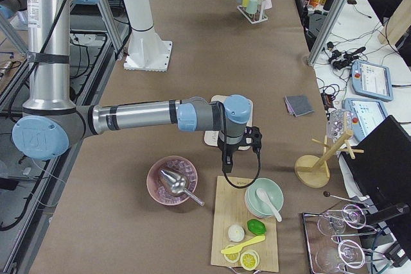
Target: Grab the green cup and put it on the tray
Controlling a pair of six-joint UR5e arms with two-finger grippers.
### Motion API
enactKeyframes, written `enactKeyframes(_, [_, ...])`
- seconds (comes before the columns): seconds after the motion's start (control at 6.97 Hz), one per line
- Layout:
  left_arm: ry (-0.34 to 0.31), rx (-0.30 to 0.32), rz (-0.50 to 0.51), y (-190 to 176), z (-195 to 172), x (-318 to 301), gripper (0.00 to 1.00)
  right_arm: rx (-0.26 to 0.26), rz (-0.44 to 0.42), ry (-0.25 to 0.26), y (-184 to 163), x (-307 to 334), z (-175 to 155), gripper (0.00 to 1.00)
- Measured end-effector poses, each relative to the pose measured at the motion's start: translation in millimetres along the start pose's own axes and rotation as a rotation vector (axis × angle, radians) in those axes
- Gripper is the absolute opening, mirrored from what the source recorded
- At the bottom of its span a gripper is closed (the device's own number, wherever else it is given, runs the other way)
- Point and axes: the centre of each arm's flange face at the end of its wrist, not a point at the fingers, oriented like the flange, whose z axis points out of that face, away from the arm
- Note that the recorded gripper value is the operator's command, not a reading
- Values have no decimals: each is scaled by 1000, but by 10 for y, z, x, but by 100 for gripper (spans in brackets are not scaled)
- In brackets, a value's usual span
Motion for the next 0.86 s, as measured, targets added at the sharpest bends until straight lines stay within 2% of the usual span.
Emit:
enactKeyframes(0.14, [-24,-43,96,-311,-75,183,98,-5,20,-1,-59,-153,106,100])
enactKeyframes(0.43, [-52,-121,270,-891,-144,500,98,-23,-3,-7,-139,-420,453,100])
enactKeyframes(0.86, [-76,-214,461,-1465,46,1014,98,-16,6,-17,-235,-775,1013,100])
